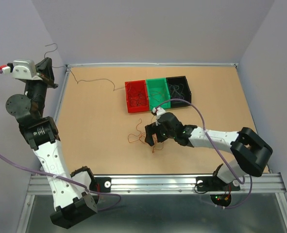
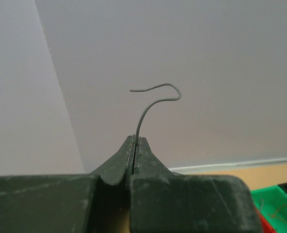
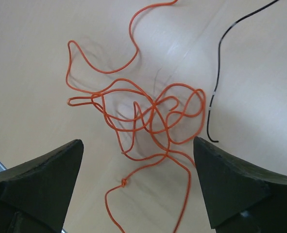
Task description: Untangle the cables
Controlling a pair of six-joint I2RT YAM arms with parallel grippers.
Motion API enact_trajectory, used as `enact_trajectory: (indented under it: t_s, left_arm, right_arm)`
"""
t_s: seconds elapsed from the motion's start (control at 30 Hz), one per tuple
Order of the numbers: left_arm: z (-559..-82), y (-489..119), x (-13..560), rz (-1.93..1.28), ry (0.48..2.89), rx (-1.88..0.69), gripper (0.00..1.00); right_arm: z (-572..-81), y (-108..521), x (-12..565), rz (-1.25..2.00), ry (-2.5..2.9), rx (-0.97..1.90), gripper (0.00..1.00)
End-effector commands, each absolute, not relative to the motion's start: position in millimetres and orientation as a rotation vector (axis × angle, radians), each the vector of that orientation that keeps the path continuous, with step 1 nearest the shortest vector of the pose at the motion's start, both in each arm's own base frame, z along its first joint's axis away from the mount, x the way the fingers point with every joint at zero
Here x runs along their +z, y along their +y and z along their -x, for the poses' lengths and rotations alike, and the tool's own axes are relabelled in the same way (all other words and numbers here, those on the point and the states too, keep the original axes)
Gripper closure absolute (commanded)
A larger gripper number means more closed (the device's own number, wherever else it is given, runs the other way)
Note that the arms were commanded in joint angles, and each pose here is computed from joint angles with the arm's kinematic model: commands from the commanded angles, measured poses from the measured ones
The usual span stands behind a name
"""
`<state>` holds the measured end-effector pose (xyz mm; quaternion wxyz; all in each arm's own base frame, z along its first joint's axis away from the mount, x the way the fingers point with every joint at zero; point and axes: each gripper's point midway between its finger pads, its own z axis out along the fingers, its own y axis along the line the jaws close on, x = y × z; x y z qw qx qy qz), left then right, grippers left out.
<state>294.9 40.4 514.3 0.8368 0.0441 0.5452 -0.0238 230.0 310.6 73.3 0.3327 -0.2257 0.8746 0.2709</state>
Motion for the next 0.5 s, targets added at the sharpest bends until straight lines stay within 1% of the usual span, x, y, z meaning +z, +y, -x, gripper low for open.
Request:
enact_trajectory:
  t_s: [0.0,0.13,0.23,0.27,0.3,0.33,0.37,0.47]
  left_arm:
    - [-294,20,510,-0.192,1.111,-0.136,1.00]
    - [-305,11,489,-0.250,1.146,-0.213,1.00]
    - [-311,8,478,-0.260,1.164,-0.242,1.00]
    - [-311,7,478,-0.264,1.159,-0.244,1.00]
    - [-313,7,473,-0.263,1.165,-0.248,1.00]
    - [-313,4,472,-0.270,1.164,-0.256,1.00]
    - [-314,2,471,-0.274,1.163,-0.259,1.00]
    - [-315,-1,468,-0.279,1.163,-0.265,1.00]
  right_arm:
    - [-226,342,76,0.722,2.242,0.717,0.00]
    - [-237,339,54,0.732,2.272,0.504,0.00]
    - [-238,345,42,0.762,2.291,0.425,0.00]
    - [-242,336,33,0.744,2.314,0.336,0.00]
    - [-244,336,30,0.728,2.323,0.301,0.02]
    - [-243,331,19,0.728,2.344,0.246,0.08]
    - [-246,323,17,0.702,2.336,0.171,0.26]
    - [-238,314,10,0.690,2.337,0.097,0.48]
